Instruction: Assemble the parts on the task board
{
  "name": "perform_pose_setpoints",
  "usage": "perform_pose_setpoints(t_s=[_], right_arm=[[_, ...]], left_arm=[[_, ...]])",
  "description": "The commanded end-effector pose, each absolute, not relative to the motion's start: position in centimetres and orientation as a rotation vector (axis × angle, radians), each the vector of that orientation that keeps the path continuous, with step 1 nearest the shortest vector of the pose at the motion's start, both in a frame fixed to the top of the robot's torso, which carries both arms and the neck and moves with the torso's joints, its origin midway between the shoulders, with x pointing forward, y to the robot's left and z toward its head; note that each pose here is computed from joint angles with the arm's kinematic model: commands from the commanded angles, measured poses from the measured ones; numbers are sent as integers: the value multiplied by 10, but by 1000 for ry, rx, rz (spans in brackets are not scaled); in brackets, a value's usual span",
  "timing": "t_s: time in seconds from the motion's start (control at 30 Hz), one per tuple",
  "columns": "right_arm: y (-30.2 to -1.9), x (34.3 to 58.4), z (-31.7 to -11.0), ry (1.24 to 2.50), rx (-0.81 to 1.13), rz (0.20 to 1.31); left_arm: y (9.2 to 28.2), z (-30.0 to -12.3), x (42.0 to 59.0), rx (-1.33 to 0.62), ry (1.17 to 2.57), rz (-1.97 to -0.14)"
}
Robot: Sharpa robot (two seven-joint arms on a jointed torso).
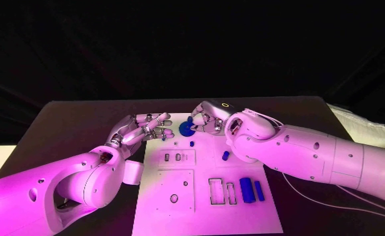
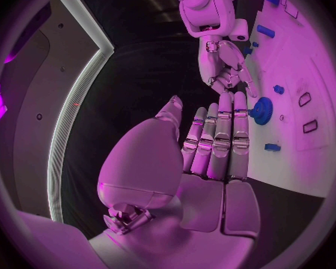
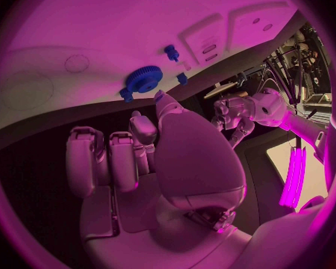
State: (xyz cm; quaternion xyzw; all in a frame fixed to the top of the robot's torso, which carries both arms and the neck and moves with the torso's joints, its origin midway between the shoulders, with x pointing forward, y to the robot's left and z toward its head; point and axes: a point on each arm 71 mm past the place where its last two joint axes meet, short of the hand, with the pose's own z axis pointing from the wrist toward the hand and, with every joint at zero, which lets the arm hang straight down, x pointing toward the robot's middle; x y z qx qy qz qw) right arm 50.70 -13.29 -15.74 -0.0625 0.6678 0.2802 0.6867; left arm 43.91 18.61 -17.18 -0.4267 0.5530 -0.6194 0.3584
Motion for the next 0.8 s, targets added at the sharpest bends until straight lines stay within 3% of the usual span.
perform_pose_setpoints(t_s=[0.03, 0.4, 0.8], right_arm=[[-141, 502, -144, 1395, -77, 762], [-225, 492, -134, 1467, -51, 840], [-289, 494, -154, 1529, -3, 761]], left_arm=[[185, -170, 439, -1087, 1429, -1618], [188, -172, 441, -1087, 1426, -1615], [188, -174, 444, -1086, 1425, -1616]])
